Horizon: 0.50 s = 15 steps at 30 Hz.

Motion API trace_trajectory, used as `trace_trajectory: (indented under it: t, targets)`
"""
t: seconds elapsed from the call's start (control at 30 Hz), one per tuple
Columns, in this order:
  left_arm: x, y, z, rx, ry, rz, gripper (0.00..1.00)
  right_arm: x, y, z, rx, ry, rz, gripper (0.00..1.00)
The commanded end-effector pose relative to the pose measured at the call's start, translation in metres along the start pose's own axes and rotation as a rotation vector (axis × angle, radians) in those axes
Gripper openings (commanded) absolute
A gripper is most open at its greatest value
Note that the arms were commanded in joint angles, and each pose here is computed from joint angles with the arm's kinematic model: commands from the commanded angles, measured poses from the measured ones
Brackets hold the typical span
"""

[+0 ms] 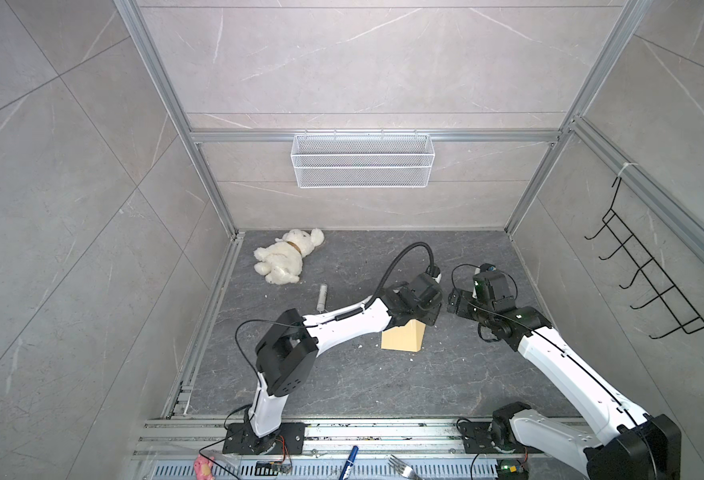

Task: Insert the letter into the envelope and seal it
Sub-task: 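Release the letter and raise both grippers away from the envelope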

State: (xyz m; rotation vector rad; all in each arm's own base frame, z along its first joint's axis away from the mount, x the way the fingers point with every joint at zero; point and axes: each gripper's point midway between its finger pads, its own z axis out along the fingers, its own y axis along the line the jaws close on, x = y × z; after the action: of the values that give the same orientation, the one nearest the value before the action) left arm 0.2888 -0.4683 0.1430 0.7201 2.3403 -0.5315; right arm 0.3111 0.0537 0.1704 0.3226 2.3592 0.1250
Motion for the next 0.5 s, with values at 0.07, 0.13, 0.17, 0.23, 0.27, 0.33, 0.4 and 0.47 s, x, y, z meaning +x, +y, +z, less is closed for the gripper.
trace_trajectory:
  t: [0.07, 0.13, 0.17, 0.23, 0.27, 0.33, 0.4, 0.47]
  targets:
    - [0.012, 0.021, 0.025, -0.206, 0.075, -0.003, 0.53, 0.006, -0.025, 0.001, 0.004, 0.008, 0.093, 0.92]
    - [0.015, 0.024, 0.035, -0.243, 0.082, 0.01, 0.53, 0.008, -0.03, 0.002, -0.004, 0.01, 0.113, 0.92]
    - [0.016, 0.026, 0.04, -0.255, 0.082, 0.013, 0.53, 0.008, -0.032, 0.003, -0.012, 0.01, 0.126, 0.92]
    - [0.019, 0.029, 0.049, -0.278, 0.086, 0.019, 0.53, 0.01, -0.033, 0.004, -0.028, 0.015, 0.14, 0.92]
    - [0.022, 0.031, 0.053, -0.291, 0.09, 0.028, 0.53, 0.01, -0.033, 0.005, -0.037, 0.017, 0.146, 0.92]
    - [0.025, 0.036, 0.06, -0.317, 0.092, 0.044, 0.53, 0.01, -0.033, 0.007, -0.046, 0.018, 0.151, 0.92]
    - [0.028, 0.036, 0.065, -0.32, 0.1, 0.055, 0.53, 0.011, -0.034, 0.009, -0.053, 0.022, 0.157, 0.92]
    - [0.03, 0.034, 0.07, -0.307, 0.102, 0.054, 0.51, 0.011, -0.033, 0.01, -0.064, 0.026, 0.159, 0.92]
